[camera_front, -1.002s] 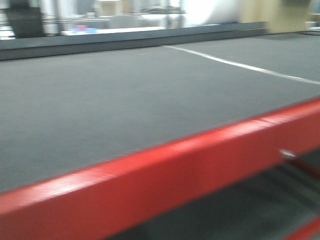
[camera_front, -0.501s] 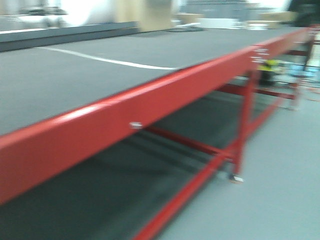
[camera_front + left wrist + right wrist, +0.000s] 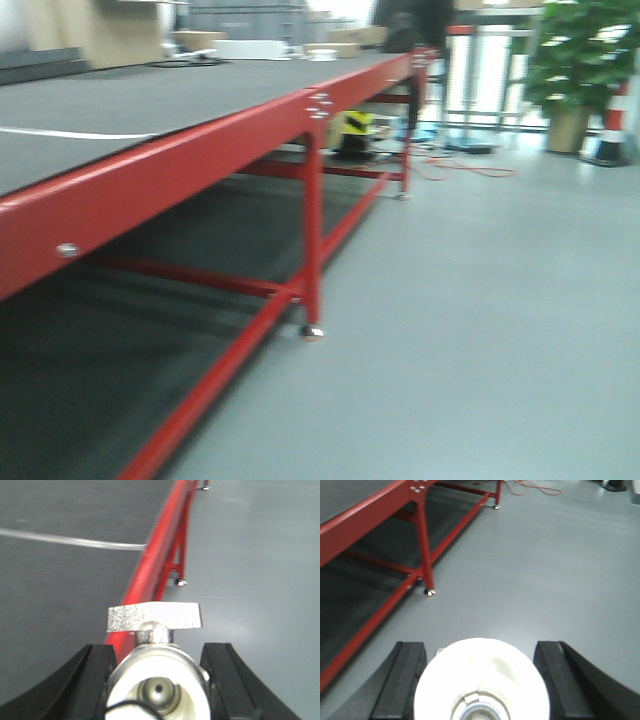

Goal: Place valve from conveyor to right shelf box
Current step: 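Drive the base away from the conveyor to the shelf of blue bins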

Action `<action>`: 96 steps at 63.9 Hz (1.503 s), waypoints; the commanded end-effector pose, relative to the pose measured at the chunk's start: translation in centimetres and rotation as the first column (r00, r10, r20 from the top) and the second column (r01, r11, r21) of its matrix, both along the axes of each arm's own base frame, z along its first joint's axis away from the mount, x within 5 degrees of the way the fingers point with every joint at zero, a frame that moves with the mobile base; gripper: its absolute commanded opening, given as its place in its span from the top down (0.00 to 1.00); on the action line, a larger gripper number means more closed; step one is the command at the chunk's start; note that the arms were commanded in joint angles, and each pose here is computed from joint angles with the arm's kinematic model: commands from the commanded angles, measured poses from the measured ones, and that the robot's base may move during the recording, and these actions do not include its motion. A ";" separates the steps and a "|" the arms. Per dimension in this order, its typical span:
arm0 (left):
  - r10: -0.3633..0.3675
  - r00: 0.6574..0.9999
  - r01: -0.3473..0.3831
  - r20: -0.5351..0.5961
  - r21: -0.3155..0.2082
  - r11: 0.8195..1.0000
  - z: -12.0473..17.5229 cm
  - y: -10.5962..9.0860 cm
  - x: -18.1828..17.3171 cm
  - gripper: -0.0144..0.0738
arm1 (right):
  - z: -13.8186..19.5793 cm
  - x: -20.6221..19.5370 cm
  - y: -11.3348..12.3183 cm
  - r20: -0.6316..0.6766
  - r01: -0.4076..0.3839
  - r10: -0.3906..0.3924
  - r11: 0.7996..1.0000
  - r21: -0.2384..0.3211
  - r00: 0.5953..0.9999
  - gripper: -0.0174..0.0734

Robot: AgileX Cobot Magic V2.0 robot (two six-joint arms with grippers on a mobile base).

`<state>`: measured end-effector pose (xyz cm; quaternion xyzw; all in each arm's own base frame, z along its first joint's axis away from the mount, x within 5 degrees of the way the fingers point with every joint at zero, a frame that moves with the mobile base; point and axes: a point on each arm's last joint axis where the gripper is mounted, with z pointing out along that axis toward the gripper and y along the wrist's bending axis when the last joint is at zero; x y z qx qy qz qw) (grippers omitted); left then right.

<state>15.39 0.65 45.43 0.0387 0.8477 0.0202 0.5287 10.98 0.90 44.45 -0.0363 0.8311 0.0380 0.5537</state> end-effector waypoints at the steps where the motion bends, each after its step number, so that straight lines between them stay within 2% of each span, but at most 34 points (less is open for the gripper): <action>1: 0.000 0.998 0.001 0.067 -0.013 1.000 0.7 -0.1 -0.1 0.96 | 0.8 0.0 -0.1 0.080 0.011 -0.010 1.000 -0.003 0.997 0.98; 96: 0.000 0.998 0.001 0.069 -0.013 1.000 0.8 -0.1 -0.1 0.96 | 0.8 0.0 -0.1 0.080 0.011 -0.010 1.000 -0.003 0.997 0.98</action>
